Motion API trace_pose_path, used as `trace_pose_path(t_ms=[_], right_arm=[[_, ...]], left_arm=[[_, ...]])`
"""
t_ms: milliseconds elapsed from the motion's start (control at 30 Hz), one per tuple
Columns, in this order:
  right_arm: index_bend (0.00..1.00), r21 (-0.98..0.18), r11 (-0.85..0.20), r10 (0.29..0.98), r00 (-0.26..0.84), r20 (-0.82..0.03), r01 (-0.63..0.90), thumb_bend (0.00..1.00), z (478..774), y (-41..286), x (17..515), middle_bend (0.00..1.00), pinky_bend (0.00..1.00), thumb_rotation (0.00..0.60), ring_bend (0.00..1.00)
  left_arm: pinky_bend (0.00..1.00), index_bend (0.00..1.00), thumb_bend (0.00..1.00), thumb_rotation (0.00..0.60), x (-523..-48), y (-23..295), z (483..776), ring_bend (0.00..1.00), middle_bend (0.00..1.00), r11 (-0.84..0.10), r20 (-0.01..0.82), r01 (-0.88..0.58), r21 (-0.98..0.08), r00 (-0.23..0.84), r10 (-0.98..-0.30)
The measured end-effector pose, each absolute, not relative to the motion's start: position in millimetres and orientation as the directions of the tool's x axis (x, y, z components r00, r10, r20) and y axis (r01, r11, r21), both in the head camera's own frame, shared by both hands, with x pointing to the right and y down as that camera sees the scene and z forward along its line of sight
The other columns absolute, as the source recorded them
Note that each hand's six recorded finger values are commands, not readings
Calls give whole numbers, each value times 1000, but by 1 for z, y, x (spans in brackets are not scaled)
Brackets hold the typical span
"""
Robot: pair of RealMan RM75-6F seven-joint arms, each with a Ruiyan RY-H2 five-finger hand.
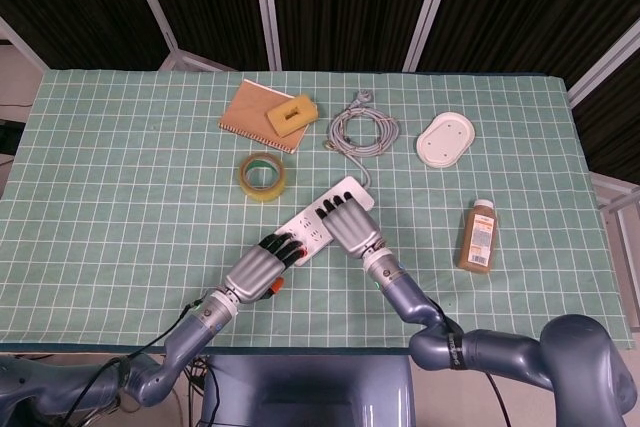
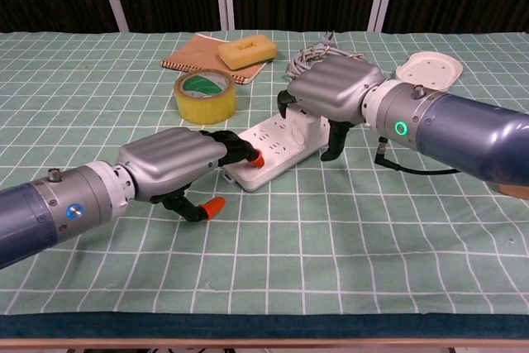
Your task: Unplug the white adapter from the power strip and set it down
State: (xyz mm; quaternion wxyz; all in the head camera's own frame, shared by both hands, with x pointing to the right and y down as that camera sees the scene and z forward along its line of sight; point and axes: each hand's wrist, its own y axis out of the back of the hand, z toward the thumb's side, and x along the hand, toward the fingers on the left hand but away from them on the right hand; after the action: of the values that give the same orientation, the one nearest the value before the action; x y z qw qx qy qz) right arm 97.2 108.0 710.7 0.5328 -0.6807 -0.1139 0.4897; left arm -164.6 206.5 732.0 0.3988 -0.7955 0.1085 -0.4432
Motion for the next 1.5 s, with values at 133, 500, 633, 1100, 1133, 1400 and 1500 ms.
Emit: trace_pose_path(t_ms=[133, 500, 633, 1100, 1133, 1400, 1500], right_arm=[[314, -837, -408, 677, 494, -545, -365, 227, 714, 107, 95, 298, 349, 600, 310], [348, -838, -410, 681, 490, -544, -360, 271, 723, 104, 88, 318, 370, 600, 325], [354, -837, -407, 682, 489, -544, -365, 312, 725, 104, 87, 321, 376, 600, 329], [430, -839, -401, 690, 480, -541, -369, 523, 728, 99, 87, 365, 422, 600, 357], [443, -838, -401, 690, 481, -542, -369, 572, 728, 100, 87, 370, 446, 600, 362], [522, -842, -398, 690, 486, -537, -364, 743, 727, 100, 86, 400, 578, 600, 387], [550, -845, -395, 692, 488, -532, -362, 776, 725, 99, 86, 420, 620, 600, 402]], left_arm=[[199, 176, 464, 600, -164, 207, 733, 55, 149, -659, 619, 181, -730, 584, -525], [199, 177, 464, 600, -161, 208, 734, 55, 150, -661, 615, 176, -729, 594, -520], [199, 177, 463, 600, -160, 209, 733, 55, 150, -662, 613, 174, -729, 598, -517], [199, 177, 464, 600, -159, 211, 732, 55, 150, -663, 612, 174, -728, 602, -514], [199, 177, 464, 600, -159, 211, 732, 55, 150, -663, 611, 174, -728, 602, -514], [200, 177, 463, 600, -157, 211, 732, 55, 151, -662, 610, 174, -729, 604, -513], [204, 177, 464, 600, -157, 212, 731, 55, 151, -662, 610, 175, -729, 604, -512]])
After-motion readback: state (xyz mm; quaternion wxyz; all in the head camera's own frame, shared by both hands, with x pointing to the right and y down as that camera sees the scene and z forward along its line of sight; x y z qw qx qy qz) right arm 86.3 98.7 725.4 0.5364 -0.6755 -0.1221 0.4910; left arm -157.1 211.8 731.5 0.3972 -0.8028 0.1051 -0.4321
